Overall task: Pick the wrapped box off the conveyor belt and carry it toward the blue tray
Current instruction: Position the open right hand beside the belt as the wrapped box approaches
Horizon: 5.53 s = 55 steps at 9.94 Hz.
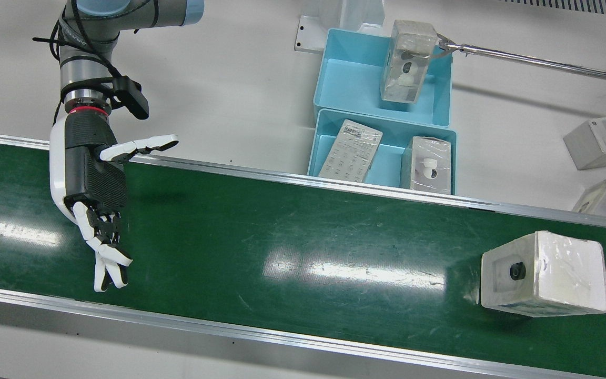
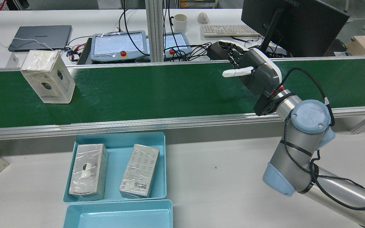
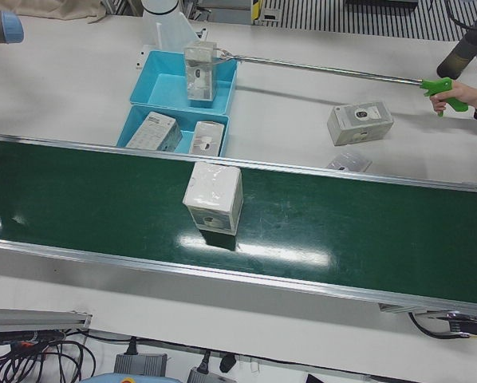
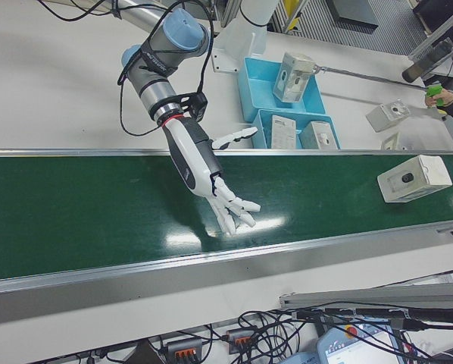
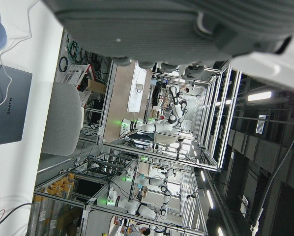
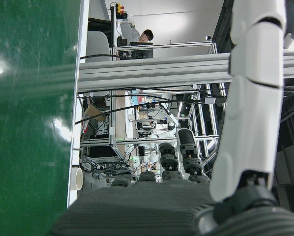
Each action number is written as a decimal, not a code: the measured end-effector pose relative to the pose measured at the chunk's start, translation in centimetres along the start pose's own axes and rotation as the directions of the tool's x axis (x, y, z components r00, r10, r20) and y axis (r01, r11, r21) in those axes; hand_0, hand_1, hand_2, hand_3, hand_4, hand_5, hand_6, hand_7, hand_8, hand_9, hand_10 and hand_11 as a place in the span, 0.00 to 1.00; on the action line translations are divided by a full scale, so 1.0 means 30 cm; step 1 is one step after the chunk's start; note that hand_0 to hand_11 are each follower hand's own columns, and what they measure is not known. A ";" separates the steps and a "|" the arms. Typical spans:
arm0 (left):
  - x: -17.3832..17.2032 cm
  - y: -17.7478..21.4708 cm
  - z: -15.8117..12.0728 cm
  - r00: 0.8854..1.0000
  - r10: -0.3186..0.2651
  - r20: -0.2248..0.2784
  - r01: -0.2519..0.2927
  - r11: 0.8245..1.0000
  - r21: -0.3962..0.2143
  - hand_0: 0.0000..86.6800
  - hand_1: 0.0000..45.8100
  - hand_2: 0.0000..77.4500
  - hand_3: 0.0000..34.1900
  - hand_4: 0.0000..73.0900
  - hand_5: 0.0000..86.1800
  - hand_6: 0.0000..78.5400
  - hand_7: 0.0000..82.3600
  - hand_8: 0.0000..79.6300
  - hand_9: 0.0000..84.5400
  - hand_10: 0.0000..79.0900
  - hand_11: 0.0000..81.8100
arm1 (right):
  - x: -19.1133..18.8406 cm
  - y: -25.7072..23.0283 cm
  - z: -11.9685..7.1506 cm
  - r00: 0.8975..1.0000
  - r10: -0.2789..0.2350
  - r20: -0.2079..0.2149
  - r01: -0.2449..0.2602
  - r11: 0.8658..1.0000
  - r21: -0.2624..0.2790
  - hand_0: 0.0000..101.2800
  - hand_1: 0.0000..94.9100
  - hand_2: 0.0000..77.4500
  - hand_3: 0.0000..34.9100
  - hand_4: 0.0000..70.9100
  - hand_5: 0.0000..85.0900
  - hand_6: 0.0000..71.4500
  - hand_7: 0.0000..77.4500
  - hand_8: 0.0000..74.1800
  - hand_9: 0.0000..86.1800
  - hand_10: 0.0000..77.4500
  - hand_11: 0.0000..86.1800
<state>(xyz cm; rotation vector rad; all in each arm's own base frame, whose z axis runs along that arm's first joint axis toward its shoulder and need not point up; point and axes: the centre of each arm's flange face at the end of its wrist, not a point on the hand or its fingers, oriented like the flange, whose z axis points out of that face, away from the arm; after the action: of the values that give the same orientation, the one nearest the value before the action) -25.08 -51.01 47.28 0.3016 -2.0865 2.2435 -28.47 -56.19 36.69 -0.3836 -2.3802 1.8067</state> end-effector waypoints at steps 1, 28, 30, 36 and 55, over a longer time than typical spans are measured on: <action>0.000 0.000 0.000 1.000 0.000 0.000 0.000 1.000 0.000 0.00 0.00 0.01 0.00 0.00 0.01 0.01 0.01 0.01 0.01 0.01 0.01 | 0.001 0.000 0.000 1.000 -0.001 0.000 0.001 1.000 0.000 0.46 0.13 0.11 0.00 0.11 0.25 0.04 0.04 0.00 0.03 0.00 0.01; 0.000 0.000 0.000 1.000 0.000 0.000 0.000 1.000 0.000 0.00 0.00 0.01 0.00 0.00 0.01 0.01 0.01 0.01 0.01 0.01 0.01 | 0.046 0.009 0.022 1.000 -0.006 -0.016 0.006 1.000 0.000 0.46 0.14 0.13 0.00 0.15 0.26 0.05 0.05 0.01 0.04 0.00 0.01; 0.000 0.000 0.000 1.000 0.000 0.000 0.000 1.000 0.000 0.00 0.00 0.01 0.00 0.00 0.01 0.01 0.01 0.01 0.00 0.01 0.01 | 0.050 -0.002 0.022 1.000 -0.010 -0.017 0.010 1.000 0.007 0.46 0.14 0.13 0.00 0.15 0.26 0.05 0.05 0.01 0.04 0.00 0.01; 0.000 0.000 0.000 1.000 0.000 0.000 0.000 1.000 0.000 0.00 0.00 0.01 0.00 0.00 0.01 0.01 0.01 0.01 0.01 0.01 0.01 | 0.024 -0.026 0.028 1.000 -0.009 -0.008 0.009 1.000 0.019 0.46 0.16 0.15 0.00 0.14 0.26 0.05 0.06 0.01 0.05 0.00 0.01; 0.000 0.000 0.000 1.000 0.000 0.000 0.000 1.000 0.000 0.00 0.00 0.01 0.00 0.00 0.01 0.01 0.01 0.01 0.00 0.01 0.01 | 0.046 -0.079 0.039 0.999 -0.031 -0.016 0.032 0.998 0.051 0.46 0.16 0.15 0.00 0.13 0.26 0.05 0.06 0.00 0.04 0.00 0.01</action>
<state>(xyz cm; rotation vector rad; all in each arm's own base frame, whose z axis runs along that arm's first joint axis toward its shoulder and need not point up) -25.08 -51.01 47.27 0.3016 -2.0865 2.2434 -30.38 -57.50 38.56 -0.3514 -2.3115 1.8402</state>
